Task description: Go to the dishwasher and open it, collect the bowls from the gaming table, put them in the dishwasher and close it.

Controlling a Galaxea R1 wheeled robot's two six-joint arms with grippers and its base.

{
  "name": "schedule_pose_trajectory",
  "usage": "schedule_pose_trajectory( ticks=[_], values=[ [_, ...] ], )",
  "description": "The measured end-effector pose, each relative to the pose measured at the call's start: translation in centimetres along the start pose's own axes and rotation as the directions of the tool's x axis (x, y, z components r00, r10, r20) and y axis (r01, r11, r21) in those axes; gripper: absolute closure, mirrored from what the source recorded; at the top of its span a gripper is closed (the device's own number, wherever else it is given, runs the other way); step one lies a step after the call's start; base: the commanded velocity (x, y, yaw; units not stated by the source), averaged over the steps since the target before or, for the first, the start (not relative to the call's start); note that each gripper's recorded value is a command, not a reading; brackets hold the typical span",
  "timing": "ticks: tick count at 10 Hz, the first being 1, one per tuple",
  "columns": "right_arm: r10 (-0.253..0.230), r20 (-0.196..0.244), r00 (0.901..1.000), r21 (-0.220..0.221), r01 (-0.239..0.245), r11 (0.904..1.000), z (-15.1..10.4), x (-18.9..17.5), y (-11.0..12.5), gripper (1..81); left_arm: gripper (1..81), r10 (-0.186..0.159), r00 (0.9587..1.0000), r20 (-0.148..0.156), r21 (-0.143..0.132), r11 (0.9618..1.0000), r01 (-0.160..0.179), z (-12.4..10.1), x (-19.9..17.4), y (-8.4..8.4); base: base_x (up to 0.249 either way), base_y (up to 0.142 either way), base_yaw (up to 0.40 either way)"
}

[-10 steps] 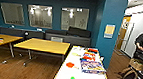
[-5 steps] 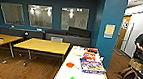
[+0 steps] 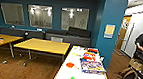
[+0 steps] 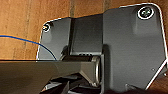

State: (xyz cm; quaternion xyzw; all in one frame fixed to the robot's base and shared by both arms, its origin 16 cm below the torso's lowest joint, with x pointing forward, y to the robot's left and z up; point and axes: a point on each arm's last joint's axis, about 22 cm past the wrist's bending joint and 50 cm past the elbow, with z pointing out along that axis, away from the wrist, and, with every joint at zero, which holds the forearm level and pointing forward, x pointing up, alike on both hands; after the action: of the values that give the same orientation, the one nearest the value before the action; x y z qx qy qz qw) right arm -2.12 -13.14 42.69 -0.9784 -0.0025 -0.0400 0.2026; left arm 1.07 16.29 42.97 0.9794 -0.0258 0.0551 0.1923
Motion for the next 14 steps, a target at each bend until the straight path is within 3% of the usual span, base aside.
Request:
schedule_pose_trajectory(
  ticks=[14],
  values=[
    [0.001,-0.013,0.9999,-0.010,-0.001,1.0000,-0.1,0.8,0.7,1.0,1.0,0.002,1.0000,-0.007,-0.002,1.0000,-0.002,0.0,0.4,0.1,0.068,0.000,0.000]
  ],
)
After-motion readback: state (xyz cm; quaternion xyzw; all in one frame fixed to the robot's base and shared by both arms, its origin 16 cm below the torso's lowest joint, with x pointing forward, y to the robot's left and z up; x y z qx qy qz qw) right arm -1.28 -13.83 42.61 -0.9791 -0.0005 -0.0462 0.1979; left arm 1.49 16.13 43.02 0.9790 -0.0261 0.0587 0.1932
